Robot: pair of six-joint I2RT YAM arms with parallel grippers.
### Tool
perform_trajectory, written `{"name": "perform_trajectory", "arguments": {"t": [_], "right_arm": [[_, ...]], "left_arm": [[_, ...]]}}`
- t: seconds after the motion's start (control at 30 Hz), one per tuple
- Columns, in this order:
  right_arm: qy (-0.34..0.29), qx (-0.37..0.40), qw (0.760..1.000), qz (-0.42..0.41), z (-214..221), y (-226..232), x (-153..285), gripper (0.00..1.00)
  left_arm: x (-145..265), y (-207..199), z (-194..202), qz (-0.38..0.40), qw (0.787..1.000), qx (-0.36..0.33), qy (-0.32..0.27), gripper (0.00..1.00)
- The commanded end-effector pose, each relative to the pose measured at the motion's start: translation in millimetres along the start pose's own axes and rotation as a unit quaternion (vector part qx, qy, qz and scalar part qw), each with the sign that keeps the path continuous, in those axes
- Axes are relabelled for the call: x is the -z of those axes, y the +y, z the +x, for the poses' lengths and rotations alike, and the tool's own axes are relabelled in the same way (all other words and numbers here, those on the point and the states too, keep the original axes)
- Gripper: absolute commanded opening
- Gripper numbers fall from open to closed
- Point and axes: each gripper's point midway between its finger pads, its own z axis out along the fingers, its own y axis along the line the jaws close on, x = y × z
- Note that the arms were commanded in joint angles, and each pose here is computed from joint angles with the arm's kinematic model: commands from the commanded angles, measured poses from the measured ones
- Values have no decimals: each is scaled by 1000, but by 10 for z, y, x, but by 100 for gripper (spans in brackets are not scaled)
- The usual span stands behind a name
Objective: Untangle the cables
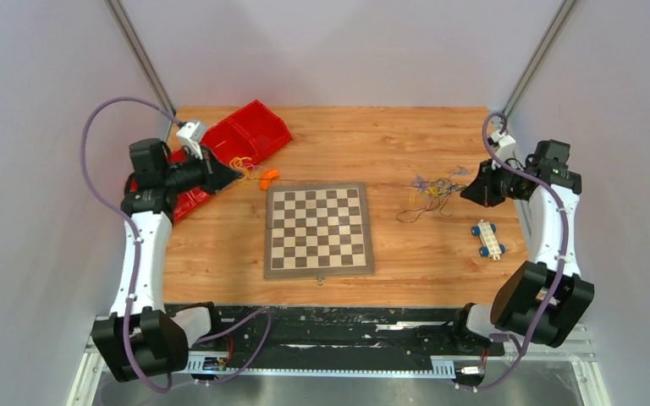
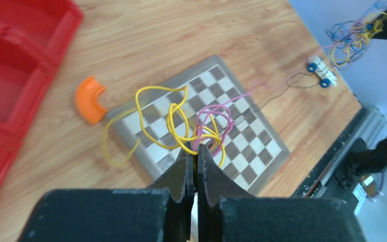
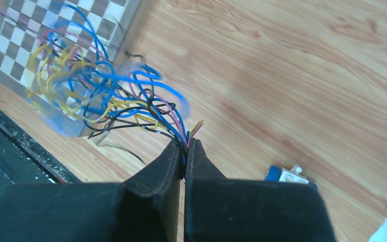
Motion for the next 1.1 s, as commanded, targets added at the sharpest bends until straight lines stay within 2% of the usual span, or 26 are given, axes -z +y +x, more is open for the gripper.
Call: {"name": "perform_trajectory", "arguments": {"t": [0.0, 0.1, 0.27, 0.47, 0.53, 0.57, 0.6, 0.63, 0.7, 0.87, 1.07], "right_arm": [[-3, 27, 999, 39, -91, -338, 116, 0], [-14, 18, 999, 34, -158, -370, 125, 0], [-39, 2, 999, -23, -340, -143, 22, 0], [-49, 27, 991, -122, -525, 508, -160, 0], [-47, 43, 986, -156, -588, 780, -241, 0], [-48, 54, 983, -170, -630, 915, -285, 0], [-50, 63, 980, -182, -670, 1029, -328, 0], [-50, 71, 977, -195, -702, 1152, -376, 0], [-48, 92, 969, -225, -757, 1420, -486, 0], [-33, 127, 946, -296, -808, 1991, -671, 0], [-22, 145, 930, -338, -816, 2289, -745, 0]], "left_arm": [[364, 214, -184, -50, 998, -41, -14, 0], [520, 393, -188, -72, 996, -51, -12, 0], [379, 182, 27, -22, 999, -42, 13, 0], [117, 163, 295, -18, 998, -47, 44, 0], [58, 165, 315, -9, 997, -52, 49, 30], [47, 134, 293, -1, 997, -55, 49, 58], [15, 38, 283, 24, 997, -57, 50, 68], [-23, -90, 247, 47, 995, -67, 49, 82], [-99, -406, 205, 102, 990, -84, 44, 97], [-343, -1026, 97, 190, 976, -103, 5, 100], [-769, -1510, 215, 256, 964, -64, 32, 100]]}}
